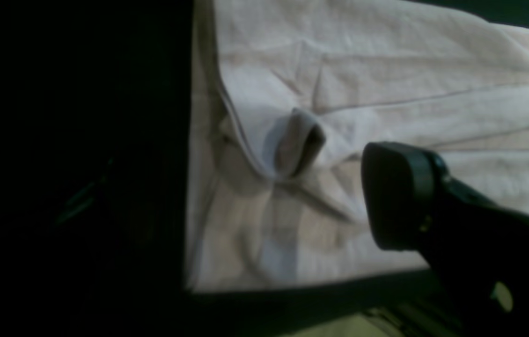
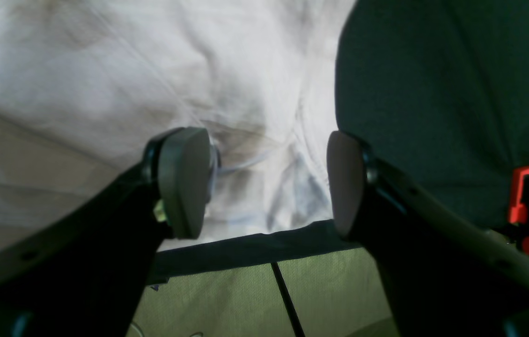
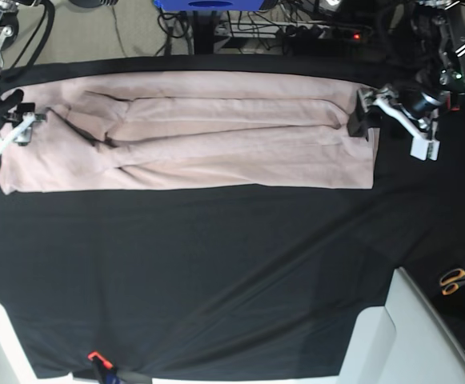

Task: Fold the T-shirt properly
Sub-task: 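Release the left gripper and move it to the shirt's end edge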

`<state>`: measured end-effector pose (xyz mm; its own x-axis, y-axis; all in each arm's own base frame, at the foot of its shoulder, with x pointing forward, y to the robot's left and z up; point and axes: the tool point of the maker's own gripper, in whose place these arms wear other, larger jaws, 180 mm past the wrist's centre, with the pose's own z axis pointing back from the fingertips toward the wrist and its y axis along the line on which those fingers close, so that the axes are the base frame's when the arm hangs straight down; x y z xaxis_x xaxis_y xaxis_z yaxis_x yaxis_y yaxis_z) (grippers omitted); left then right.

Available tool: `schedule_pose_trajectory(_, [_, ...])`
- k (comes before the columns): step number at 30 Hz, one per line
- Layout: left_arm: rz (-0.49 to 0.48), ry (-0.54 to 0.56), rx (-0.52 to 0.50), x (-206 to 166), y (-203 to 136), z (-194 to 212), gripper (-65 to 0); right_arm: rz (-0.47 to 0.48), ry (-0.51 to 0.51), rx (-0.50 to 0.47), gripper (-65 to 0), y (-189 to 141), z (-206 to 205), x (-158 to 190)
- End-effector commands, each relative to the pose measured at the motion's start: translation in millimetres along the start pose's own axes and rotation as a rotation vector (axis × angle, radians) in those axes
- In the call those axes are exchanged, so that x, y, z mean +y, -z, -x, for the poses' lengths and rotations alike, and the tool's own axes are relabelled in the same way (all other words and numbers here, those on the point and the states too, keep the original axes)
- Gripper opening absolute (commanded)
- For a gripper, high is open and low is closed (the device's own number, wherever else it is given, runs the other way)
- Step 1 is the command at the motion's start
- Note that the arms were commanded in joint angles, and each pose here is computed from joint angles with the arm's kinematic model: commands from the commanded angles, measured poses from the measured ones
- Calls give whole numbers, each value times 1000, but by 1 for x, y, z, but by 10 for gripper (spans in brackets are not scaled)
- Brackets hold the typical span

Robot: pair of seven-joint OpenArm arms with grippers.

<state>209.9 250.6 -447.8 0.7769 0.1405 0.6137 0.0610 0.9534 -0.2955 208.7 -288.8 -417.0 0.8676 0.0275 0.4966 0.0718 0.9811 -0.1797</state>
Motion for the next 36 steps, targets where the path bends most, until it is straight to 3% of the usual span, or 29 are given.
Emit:
schedule_pose_trajectory(1, [-4,20,-26,4,-2,-10,0,18,-8,-39,-272,-4,-12,-7])
schedule_pose_trajectory(9, [-19,-47,-66,18,15,-1,0,18,-8,-39,-272,-4,-12,-7])
schedule_pose_trajectory(13, [-17,-91,-31,24,22,13,0,18,-8,-39,-272,-4,-12,-7])
schedule_pose_trajectory(26, [76,-115,32,0,46,32,0,17,-8,-40,-272,-4,-12,-6])
schedule_pose_trajectory(36, [66,-175,69,7,51,48,-392,16,-7,-43,-272,-4,-14,-6])
